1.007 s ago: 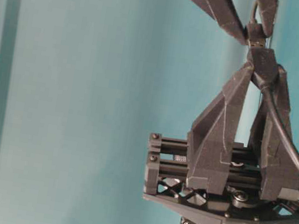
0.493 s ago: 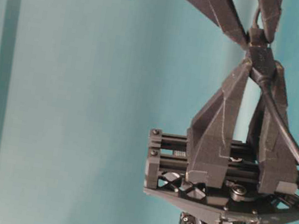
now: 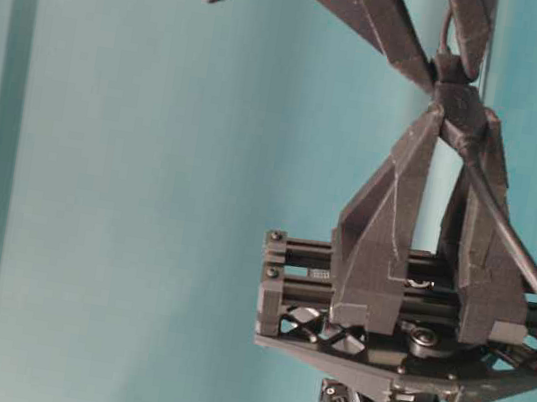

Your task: Insert the USB using both arms.

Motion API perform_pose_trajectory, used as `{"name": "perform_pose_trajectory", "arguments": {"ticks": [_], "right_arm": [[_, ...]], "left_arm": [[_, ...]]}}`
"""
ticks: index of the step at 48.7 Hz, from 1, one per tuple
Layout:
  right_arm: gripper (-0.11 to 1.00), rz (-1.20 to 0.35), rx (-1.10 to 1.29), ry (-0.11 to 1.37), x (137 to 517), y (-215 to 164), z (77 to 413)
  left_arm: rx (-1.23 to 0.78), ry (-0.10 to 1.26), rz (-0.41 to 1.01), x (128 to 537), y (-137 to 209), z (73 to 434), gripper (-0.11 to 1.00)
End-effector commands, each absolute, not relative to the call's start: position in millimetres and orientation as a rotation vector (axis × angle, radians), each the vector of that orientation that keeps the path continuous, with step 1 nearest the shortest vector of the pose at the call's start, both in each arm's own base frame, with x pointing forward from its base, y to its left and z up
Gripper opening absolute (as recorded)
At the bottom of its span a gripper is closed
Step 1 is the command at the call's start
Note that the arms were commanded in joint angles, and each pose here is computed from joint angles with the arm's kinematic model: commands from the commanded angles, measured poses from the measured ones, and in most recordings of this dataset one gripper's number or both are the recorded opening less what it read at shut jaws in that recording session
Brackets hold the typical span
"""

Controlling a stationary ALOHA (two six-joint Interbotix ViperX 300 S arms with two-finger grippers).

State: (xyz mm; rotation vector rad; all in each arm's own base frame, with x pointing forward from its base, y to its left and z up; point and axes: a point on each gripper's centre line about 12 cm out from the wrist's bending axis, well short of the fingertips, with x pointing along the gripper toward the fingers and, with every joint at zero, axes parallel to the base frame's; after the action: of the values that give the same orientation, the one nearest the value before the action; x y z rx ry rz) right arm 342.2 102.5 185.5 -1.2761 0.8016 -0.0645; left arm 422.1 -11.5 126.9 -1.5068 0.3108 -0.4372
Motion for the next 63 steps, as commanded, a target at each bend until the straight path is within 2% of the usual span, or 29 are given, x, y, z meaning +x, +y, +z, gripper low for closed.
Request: {"name": "perform_pose_trajectory", "arguments": {"ticks": [1, 27, 41, 61, 63], "right_arm": [[0.20, -0.049, -1.260, 0.733, 349, 119, 202], [0.20, -0.013, -1.246, 0.720, 355, 127, 196], [0.20, -0.084, -1.170, 0.737, 351, 121, 194], [0.20, -0.065, -1.101, 0.725, 349, 123, 189], [0.23, -0.071, -1.091, 0.724, 349, 123, 189]], "left_arm": [[-1.515, 0.258, -0.432, 429, 4, 138, 0.19], [-1.511, 0.246, -0.435, 433, 8, 140, 0.19], [-1.513, 0.250, -0.433, 426, 6, 142, 0.19], [-1.510, 0.243, -0.442, 427, 6, 145, 0.19], [-1.510, 0.243, -0.442, 427, 6, 145, 0.19]]}}
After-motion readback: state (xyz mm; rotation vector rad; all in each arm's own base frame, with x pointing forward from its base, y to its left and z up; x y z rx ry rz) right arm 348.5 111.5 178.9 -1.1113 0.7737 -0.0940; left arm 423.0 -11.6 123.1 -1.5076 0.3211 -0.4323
